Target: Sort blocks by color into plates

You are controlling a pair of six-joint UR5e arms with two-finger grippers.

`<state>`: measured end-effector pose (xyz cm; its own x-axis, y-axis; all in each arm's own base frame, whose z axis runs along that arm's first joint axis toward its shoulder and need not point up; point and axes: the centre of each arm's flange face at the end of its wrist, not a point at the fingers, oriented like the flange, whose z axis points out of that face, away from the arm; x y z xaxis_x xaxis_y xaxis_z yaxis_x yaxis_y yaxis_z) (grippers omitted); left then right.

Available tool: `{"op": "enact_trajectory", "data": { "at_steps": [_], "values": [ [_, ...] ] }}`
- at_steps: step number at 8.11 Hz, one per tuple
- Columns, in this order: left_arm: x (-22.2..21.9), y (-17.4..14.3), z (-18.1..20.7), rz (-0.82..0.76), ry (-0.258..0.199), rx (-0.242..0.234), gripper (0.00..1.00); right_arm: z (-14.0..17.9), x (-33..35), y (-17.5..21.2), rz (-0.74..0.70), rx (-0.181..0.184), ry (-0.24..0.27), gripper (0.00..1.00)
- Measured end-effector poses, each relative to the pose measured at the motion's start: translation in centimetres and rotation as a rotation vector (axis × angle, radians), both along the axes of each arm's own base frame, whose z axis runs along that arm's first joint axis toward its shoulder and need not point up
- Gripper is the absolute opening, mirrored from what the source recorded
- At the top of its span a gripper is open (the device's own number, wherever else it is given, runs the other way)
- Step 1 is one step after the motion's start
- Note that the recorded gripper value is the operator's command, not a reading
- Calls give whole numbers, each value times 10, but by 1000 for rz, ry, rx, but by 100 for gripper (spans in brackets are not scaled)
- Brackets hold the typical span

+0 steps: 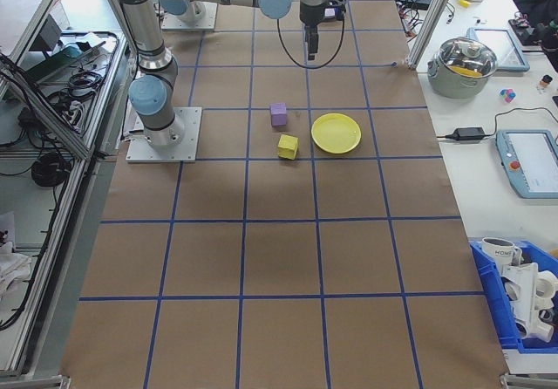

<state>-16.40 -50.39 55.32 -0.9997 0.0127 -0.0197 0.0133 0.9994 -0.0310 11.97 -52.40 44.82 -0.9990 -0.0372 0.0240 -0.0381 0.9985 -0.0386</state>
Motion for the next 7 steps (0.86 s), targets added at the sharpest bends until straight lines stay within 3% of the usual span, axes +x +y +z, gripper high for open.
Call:
{"op": "enact_trajectory", "data": {
  "at_steps": [2, 7],
  "values": [
    [-1, 0, 0, -1, 0, 0, 100, -15, -61, -12, -12, 35, 9, 100],
    [-2, 1, -1, -3, 1, 1, 100, -129, -163, -5, -152, 243, -33, 100]
  ]
}}
